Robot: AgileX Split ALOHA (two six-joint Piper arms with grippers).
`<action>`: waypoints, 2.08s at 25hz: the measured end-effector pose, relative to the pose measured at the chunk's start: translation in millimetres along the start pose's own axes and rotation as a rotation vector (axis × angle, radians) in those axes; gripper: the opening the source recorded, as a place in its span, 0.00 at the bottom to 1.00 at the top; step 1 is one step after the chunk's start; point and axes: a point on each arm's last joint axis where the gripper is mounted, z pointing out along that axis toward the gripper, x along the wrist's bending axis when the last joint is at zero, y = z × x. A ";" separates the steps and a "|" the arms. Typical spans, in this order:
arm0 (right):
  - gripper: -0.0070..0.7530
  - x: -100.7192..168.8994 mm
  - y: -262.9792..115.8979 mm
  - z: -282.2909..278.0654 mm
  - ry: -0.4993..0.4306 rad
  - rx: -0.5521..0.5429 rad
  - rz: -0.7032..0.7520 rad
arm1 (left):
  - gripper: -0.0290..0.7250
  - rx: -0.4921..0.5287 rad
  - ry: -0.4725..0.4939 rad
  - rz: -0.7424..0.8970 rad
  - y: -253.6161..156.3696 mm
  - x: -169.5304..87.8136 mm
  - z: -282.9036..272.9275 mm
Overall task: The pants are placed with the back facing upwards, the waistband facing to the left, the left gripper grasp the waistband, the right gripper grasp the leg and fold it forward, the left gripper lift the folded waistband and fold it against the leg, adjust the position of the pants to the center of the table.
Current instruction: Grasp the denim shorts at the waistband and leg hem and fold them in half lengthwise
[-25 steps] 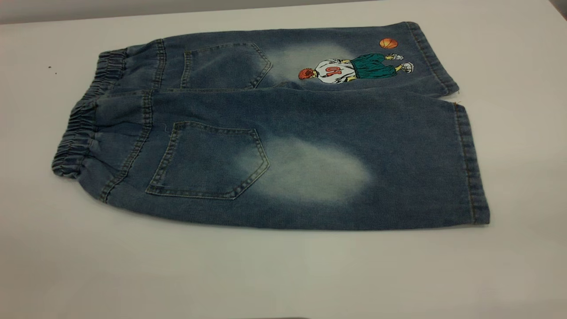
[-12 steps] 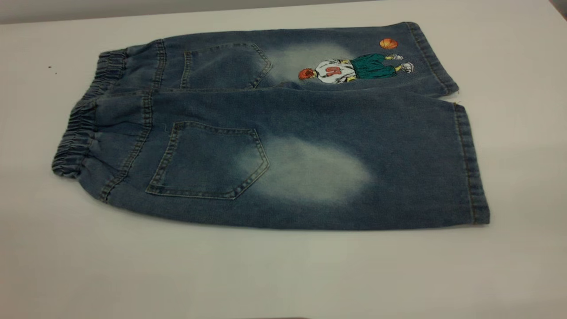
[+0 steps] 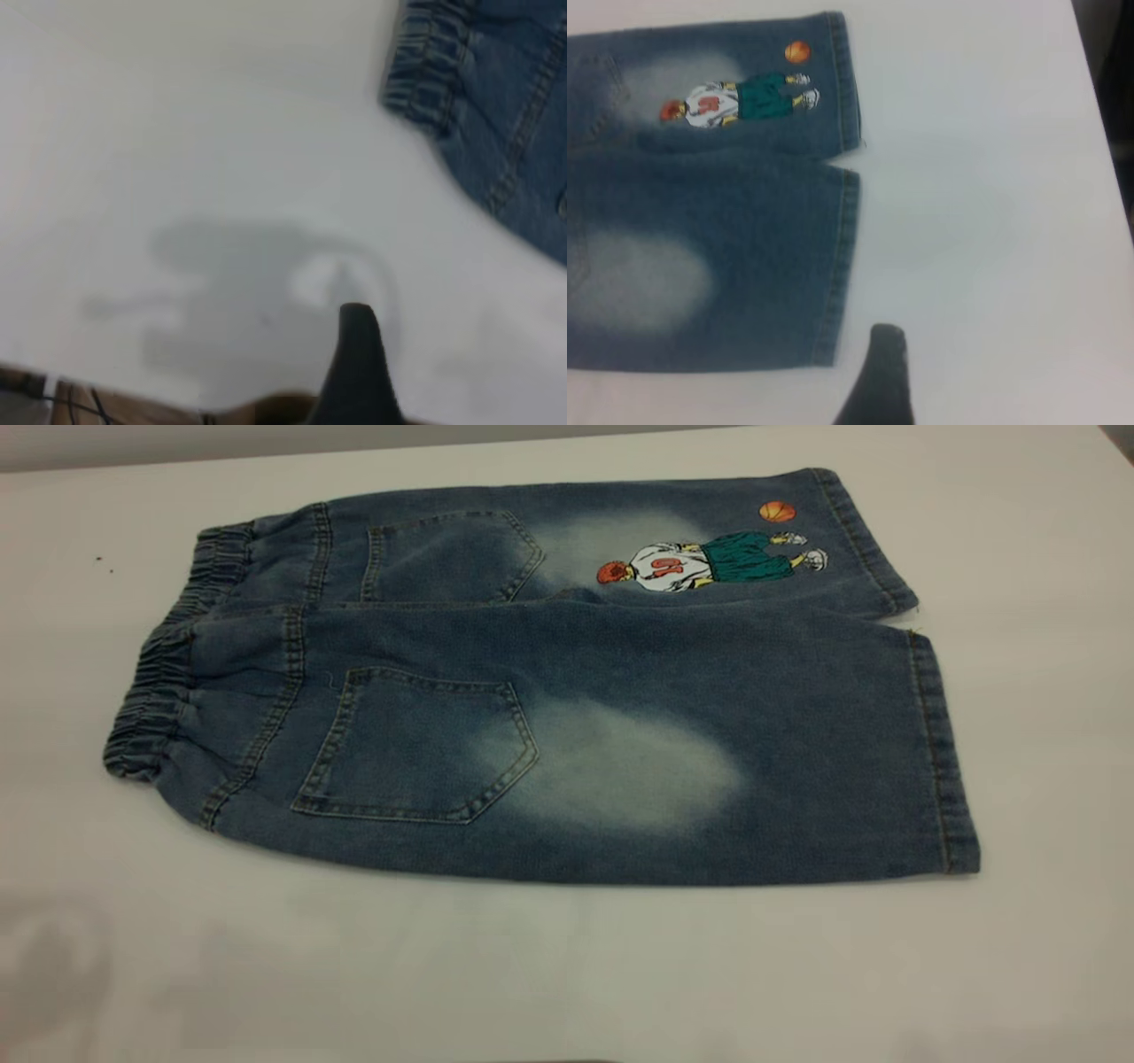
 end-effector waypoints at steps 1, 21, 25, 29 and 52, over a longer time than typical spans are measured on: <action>0.79 -0.2 1.9 3.2 -0.002 0.009 0.001 | 0.72 0.014 0.004 0.003 3.3 -2.0 12.4; 0.79 -0.9 8.9 14.6 -0.005 0.022 0.007 | 0.72 0.216 0.112 0.063 48.6 -3.3 169.3; 0.79 -0.9 9.0 14.6 -0.005 0.022 0.007 | 0.72 0.250 0.113 0.054 42.8 -3.1 187.1; 0.79 -0.9 9.0 14.6 -0.005 0.022 0.007 | 0.72 0.276 0.114 0.047 36.2 -2.4 201.4; 0.79 -0.9 9.0 14.6 -0.005 0.022 0.007 | 0.72 0.241 0.048 0.080 25.3 -23.6 226.9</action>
